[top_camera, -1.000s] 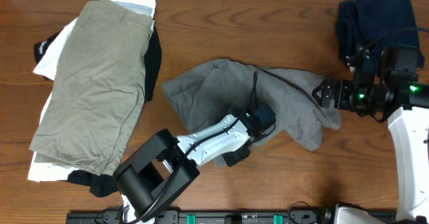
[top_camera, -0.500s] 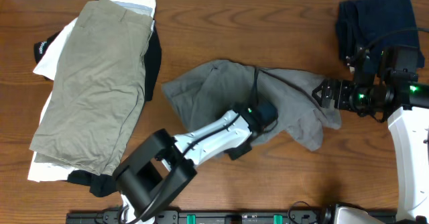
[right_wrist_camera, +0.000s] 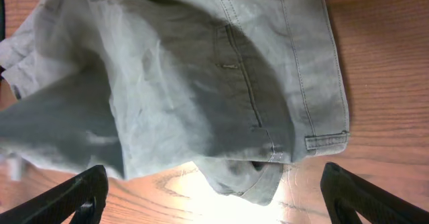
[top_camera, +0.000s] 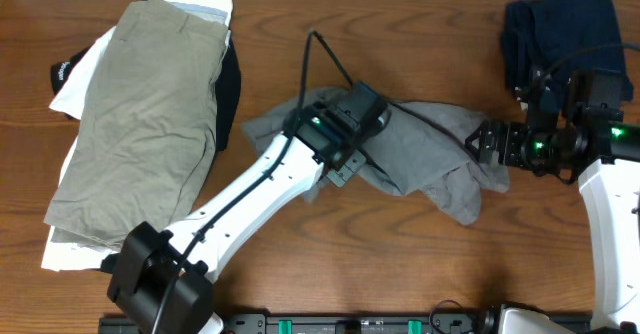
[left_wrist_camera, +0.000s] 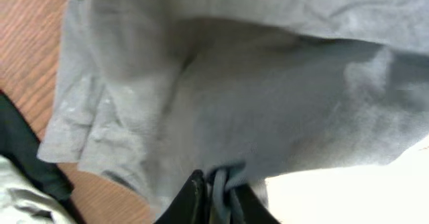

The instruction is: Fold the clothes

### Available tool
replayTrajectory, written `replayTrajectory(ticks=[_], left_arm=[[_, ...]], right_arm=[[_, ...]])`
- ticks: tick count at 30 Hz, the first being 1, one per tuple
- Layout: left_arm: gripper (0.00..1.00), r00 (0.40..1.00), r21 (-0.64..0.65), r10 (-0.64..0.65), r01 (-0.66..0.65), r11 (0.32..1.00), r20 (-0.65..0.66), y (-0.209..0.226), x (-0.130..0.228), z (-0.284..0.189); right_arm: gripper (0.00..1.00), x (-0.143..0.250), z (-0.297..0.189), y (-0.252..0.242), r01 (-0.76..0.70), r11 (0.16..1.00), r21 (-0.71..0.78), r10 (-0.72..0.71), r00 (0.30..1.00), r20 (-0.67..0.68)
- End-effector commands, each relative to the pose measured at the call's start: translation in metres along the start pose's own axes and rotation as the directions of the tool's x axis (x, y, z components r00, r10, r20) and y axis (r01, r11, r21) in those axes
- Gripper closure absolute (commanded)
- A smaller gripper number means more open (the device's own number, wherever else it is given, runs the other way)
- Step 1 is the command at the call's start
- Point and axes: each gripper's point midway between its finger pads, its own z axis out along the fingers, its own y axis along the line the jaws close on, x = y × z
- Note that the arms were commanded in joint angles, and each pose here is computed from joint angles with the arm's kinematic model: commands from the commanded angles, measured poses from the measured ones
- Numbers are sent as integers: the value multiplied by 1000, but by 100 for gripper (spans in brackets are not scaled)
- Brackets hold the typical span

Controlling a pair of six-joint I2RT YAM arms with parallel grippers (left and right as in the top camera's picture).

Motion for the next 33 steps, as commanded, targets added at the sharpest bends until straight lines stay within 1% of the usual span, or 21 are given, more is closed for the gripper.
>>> replayTrajectory(ticks=[1,2,3,4,13,16,17,18,19,20,21,23,25,29,33], left_arm=[[70,1000,41,-22,21,999,11,-5,-3,-4],[72,1000,52,-22,21,998,12,-7,-3,-4],[90,1000,63,-18,17,998,13,-9,-4,-4],[94,1000,73,-14,13,997,13,-11,-4,-4],[94,1000,78,-17,16,997,16,-11,-6,-2],[94,1000,118,-13,13,993,-4,-18,-1,-2],[89,1000,155,-7,9,988,-15,-25,2,-3],[78,1000,201,8,-2,980,-26,-33,5,-3],[66,998,275,46,-35,961,-32,-47,10,-5],[59,996,327,85,-69,942,-33,-58,14,-5],[53,991,369,127,-104,924,-36,-68,20,-3],[45,982,392,181,-146,908,-53,-80,31,5],[40,971,405,228,-180,896,-74,-91,41,15],[39,949,425,298,-228,876,-105,-106,49,30],[38,927,378,338,-258,889,-162,-108,56,55]], right_arm=[[1,2,1,1,17,1000,-5,-17,1000,-8],[1,2,1,1,16,1000,-5,-17,1000,-9],[1,2,1,1,16,1000,-5,-17,1000,-9],[1,2,1,1,17,1000,-5,-17,1000,-8],[1,4,1,1,29,1000,-5,-30,999,-18],[1,5,1,1,35,999,-5,-35,999,-20],[1,5,1,1,35,999,-5,-35,999,-20],[1,5,1,1,35,999,-5,-35,999,-19],[1,4,1,1,36,999,-5,-36,999,-16],[1,3,1,1,37,999,-5,-37,999,-14],[1,2,1,1,38,999,-5,-38,999,-10],[1,1,1,1,41,999,-5,-41,999,-4],[1,0,1,1,42,999,-5,-42,999,-1],[1,0,1,1,42,999,-5,-42,999,-1],[1,0,1,1,43,999,-5,-43,999,-1]])
